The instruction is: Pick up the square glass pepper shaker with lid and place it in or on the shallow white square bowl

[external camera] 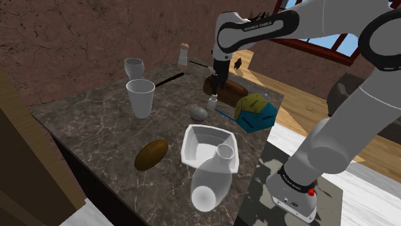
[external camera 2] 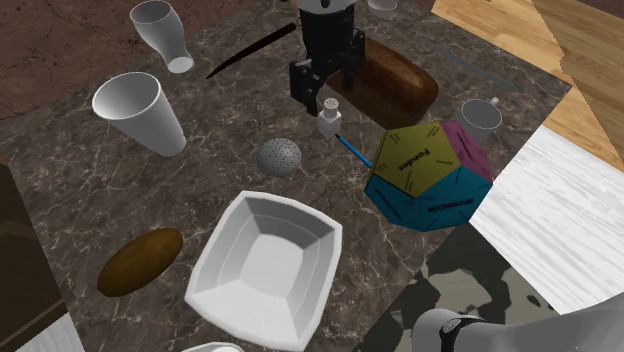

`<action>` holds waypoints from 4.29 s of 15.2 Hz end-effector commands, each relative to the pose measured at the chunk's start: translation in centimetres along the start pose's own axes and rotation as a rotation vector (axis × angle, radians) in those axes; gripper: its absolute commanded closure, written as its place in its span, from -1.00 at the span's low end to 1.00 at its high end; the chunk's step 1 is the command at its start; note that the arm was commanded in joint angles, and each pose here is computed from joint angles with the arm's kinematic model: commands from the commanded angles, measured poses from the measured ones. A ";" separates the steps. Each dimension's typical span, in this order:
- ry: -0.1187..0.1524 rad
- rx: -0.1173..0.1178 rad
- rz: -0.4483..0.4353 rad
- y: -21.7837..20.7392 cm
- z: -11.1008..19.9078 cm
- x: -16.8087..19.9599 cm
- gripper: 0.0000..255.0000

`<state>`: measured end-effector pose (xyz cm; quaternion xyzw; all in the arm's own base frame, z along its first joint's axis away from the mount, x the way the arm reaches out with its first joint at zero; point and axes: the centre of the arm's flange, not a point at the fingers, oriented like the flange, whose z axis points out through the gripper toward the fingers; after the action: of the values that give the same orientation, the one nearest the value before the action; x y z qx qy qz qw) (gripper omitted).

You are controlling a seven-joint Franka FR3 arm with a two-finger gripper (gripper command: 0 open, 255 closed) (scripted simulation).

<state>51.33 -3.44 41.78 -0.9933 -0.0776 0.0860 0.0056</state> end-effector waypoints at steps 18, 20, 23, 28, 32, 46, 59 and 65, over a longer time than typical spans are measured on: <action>-0.050 -0.038 -0.004 2.5 7.8 5.7 -1.00; -0.050 -0.038 -0.004 2.5 7.8 5.7 -1.00; -0.050 -0.038 -0.004 2.5 7.8 5.7 1.00; -0.050 -0.038 -0.004 2.5 7.8 5.7 1.00; -0.050 -0.038 -0.004 2.4 6.7 5.5 1.00; -0.050 -0.038 -0.004 2.3 -0.6 4.3 1.00; -0.050 -0.038 -0.004 -2.5 -4.5 1.1 1.00; -0.050 -0.038 -0.004 -9.6 -4.0 -2.5 1.00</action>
<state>49.02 4.58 46.44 -0.9905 -0.0816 0.1094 -0.0146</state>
